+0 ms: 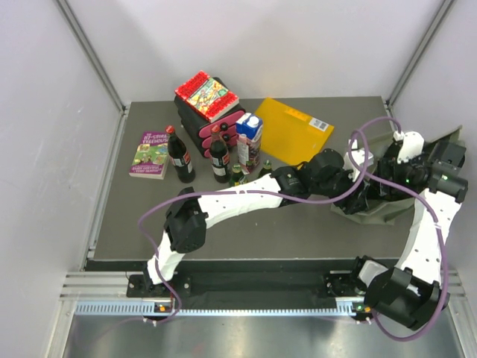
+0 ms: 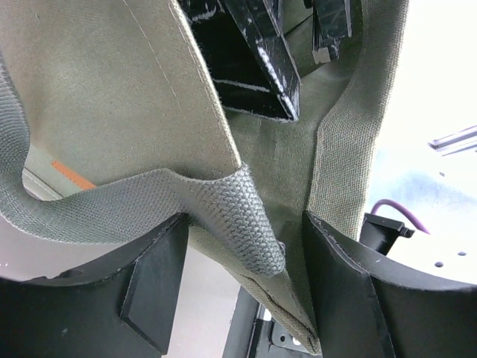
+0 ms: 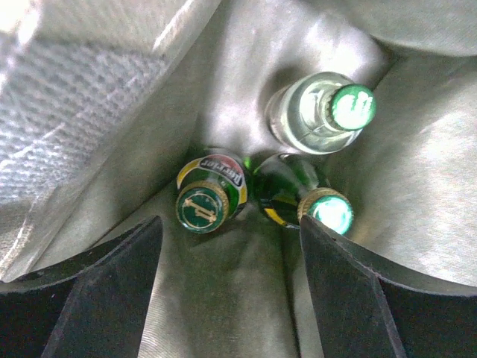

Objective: Take the beverage out of the canvas bag
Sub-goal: Take out the drink from the canvas bag.

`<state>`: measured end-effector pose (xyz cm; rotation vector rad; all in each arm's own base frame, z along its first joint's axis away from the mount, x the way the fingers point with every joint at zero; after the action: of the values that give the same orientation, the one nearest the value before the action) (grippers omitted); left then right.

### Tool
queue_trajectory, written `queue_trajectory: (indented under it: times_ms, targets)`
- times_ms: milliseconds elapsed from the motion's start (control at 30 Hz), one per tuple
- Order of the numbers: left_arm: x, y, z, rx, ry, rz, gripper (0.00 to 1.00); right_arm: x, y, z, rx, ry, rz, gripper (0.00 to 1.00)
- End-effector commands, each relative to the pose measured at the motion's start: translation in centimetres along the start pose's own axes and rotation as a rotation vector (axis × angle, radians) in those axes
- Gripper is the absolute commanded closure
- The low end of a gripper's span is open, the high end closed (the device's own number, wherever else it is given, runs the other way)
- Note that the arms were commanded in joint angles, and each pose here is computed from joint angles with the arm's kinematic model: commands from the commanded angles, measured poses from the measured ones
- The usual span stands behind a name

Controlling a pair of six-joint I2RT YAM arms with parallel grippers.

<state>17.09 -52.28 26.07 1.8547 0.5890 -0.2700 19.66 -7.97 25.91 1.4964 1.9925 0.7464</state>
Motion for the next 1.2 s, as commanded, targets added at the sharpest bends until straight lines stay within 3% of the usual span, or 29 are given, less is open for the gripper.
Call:
queue_trajectory:
  times_ms: [0, 133, 367, 600, 933, 1167]
  targets:
    - [-0.4, -1.9, 1.0, 0.067, -0.006, 0.031, 0.33, 0.9, 0.1, -0.2, -0.018, 0.040, 0.029, 0.27]
    - [-0.6, -2.3, 1.2, 0.077, -0.015, 0.034, 0.33, 1.2, 2.4, -2.1, -0.130, 0.028, -0.006, 0.25]
    - [-0.6, -2.7, 1.4, 0.090, -0.009, 0.057, 0.33, -0.2, 4.6, -4.1, -0.198, -0.139, 0.058, 0.24]
    - [-0.4, -2.8, 1.3, 0.087, -0.007, 0.071, 0.32, -0.7, 3.8, -3.3, -0.140, -0.159, 0.118, 0.25]
    - [0.1, -3.1, 1.0, 0.088, 0.017, 0.083, 0.31, 0.9, 0.7, -1.5, 0.017, 0.037, 0.070, 0.28]
    - [1.2, -3.4, 0.8, 0.103, 0.065, 0.060, 0.31, 1.3, -0.5, -0.5, 0.059, 0.068, 0.079, 0.28]
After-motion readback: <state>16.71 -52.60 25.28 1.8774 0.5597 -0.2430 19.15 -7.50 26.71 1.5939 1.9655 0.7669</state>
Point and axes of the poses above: each gripper's point midway between its finger pads, its own z axis out along the fingers, its own x axis along the line the jaws close on, y = z × x, the point moved 7 cm from there along -z, back along the fingers, and after that the axes turned 4 degrees about -z, right-handed, at the moved point
